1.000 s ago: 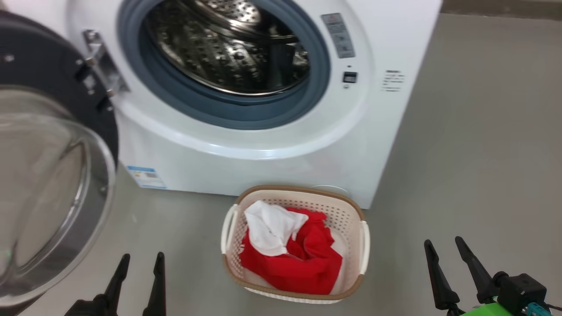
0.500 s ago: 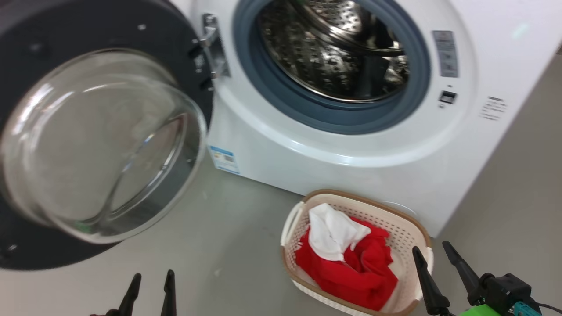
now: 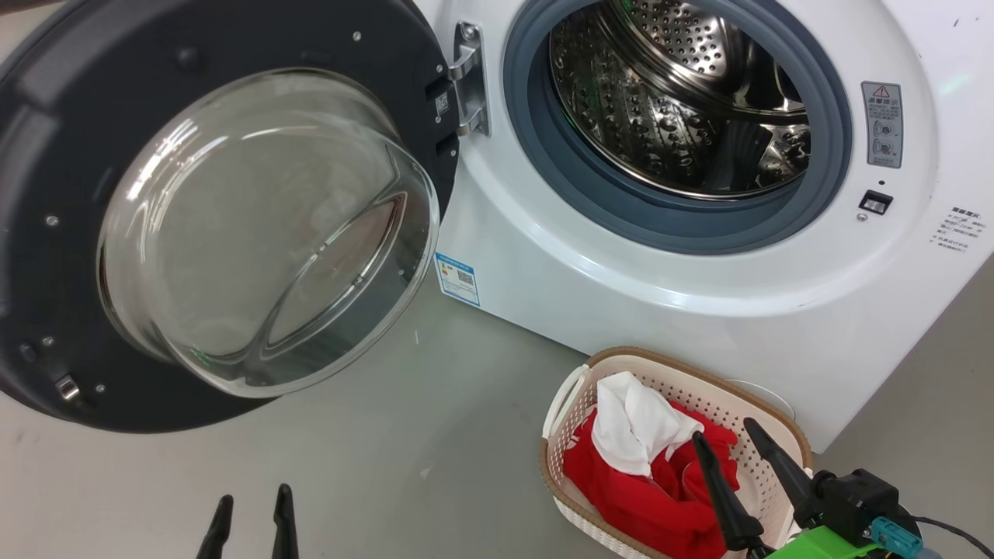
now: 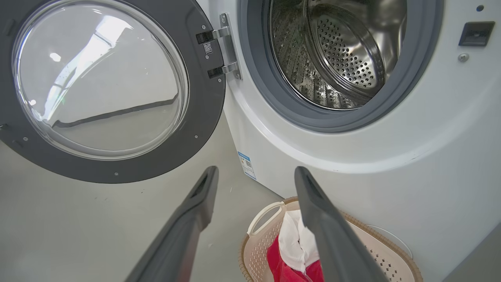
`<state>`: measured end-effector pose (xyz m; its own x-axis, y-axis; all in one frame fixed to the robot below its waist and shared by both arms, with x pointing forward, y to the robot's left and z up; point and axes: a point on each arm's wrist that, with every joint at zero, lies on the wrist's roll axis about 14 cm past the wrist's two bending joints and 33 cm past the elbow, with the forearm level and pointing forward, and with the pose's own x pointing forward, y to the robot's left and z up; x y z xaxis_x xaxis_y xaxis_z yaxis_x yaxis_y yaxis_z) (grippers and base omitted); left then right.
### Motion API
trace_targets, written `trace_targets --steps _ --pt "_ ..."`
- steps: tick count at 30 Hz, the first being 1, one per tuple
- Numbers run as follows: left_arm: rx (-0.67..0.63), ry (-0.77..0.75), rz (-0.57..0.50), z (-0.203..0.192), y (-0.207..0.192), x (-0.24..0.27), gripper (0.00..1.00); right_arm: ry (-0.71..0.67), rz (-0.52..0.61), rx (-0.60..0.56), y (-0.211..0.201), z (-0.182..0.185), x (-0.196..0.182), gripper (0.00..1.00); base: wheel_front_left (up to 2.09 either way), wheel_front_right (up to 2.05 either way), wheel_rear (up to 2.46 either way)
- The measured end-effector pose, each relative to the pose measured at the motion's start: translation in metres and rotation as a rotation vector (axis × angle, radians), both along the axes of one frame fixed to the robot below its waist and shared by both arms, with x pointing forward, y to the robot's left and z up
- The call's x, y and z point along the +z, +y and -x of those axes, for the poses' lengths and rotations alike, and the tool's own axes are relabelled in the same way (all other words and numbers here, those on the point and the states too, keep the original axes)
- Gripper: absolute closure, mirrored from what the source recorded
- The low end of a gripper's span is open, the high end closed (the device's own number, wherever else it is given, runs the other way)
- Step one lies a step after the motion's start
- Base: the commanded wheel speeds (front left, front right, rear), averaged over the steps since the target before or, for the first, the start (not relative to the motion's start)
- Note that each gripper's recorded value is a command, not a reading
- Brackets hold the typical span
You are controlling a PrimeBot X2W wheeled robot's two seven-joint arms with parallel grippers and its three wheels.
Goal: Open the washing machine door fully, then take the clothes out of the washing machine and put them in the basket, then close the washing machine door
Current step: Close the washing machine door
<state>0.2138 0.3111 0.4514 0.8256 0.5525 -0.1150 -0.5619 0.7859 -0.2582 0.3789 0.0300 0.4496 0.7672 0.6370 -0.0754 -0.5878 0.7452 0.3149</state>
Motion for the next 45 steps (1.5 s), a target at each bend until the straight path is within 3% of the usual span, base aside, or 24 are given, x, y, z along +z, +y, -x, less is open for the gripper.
trace_targets --steps 3,4,6,11,22,28,34,39,45 --pt "0.006 -0.017 0.005 -0.001 0.001 0.004 0.0 -0.001 0.003 0.001 0.0 0.0 0.0 0.0 0.0 0.0 0.0" --pt "0.011 -0.032 0.01 -0.001 0.003 0.007 0.41 -0.001 0.003 0.001 -0.001 0.0 0.0 0.0 0.0 0.0 0.0" --pt "0.02 -0.068 0.01 -0.001 0.007 0.015 0.98 -0.001 0.002 -0.001 -0.001 0.0 0.0 0.0 0.0 0.0 0.0" --pt "0.045 -0.197 -0.07 -0.003 0.03 0.06 1.0 -0.004 -0.001 -0.005 -0.002 0.001 0.002 0.0 0.0 0.0 0.0" --pt "0.087 -0.539 -0.472 -0.007 0.091 0.231 1.0 0.011 -0.017 -0.03 -0.004 0.001 0.001 0.0 0.0 0.0 0.0" --pt "0.123 -0.651 -0.574 -0.01 0.125 0.3 1.0 0.019 -0.02 -0.051 -0.009 -0.004 -0.002 0.0 0.0 0.0 0.0" --pt "0.174 -0.7 -0.42 -0.02 0.174 0.308 1.0 0.03 -0.021 -0.064 -0.012 -0.008 -0.007 0.0 0.0 0.0 0.0" --pt "0.212 -0.635 -0.169 -0.039 0.22 0.285 1.0 0.054 -0.016 -0.075 -0.016 -0.011 -0.017 0.0 0.0 0.0 0.0" --pt "0.22 -0.466 0.131 -0.063 0.247 0.23 1.0 0.076 -0.014 -0.08 -0.017 -0.016 -0.027 0.0 0.0 0.0 0.0"
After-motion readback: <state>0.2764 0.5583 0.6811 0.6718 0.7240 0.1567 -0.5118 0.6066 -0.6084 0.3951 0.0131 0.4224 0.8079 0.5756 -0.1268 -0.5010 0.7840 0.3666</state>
